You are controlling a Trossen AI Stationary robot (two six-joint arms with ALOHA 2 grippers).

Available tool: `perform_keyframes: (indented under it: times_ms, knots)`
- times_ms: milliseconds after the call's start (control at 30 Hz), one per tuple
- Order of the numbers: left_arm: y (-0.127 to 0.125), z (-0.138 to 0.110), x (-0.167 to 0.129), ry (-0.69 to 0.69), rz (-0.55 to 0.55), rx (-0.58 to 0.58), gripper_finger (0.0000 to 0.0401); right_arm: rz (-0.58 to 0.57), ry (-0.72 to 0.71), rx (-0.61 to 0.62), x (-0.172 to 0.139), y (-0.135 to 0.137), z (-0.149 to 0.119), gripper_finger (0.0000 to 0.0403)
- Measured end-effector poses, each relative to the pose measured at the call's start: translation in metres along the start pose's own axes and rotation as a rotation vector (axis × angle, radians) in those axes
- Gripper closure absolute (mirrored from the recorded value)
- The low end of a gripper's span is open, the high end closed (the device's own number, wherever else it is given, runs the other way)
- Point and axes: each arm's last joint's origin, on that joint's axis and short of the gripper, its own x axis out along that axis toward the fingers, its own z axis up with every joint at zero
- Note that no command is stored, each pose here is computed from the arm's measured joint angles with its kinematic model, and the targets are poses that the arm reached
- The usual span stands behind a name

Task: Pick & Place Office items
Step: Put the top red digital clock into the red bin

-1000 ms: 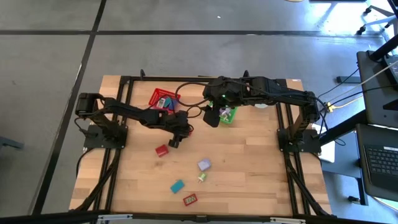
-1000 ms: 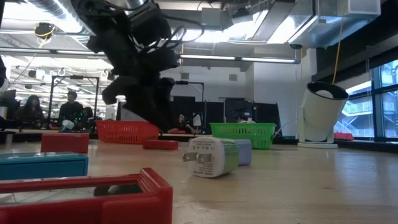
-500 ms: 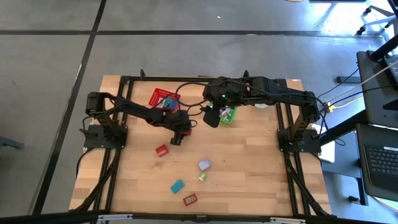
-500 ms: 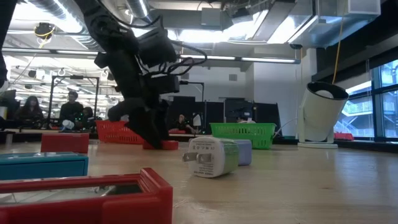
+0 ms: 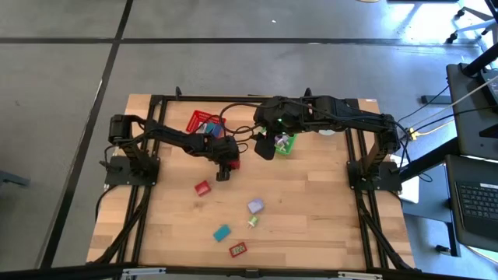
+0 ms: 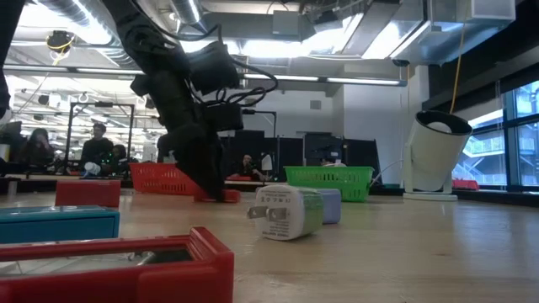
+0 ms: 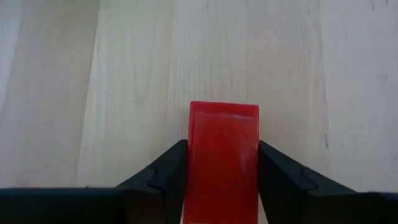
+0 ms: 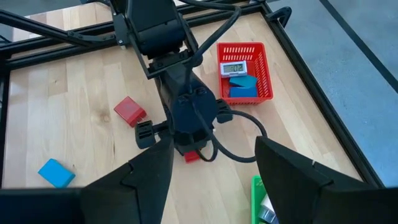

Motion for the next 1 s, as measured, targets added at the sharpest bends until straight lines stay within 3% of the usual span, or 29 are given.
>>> perform_keyframes:
  times_ms: [167,467,633,1000]
  knots:
    - [-0.001,0.008,-0.016,-0.083,-0.024,-0.102,0.0250,0.000,0.000,0.000,0.000,0.000,0.000,0.0175]
    - [-0.011,0.051,-0.096,-0.578,-0.047,-0.090,0.0250,0.000,0.000,0.000,0.000,0.000,0.000,0.0175]
    - [-0.012,0.061,-0.141,-0.809,-0.026,-0.077,0.0250,0.000,0.000,0.000,0.000,0.000,0.000,0.0175]
    - [-0.015,0.057,-0.186,-0.967,0.051,-0.105,0.0250,-0.005,-0.002,-0.015,0.000,0.000,0.000,0.0175]
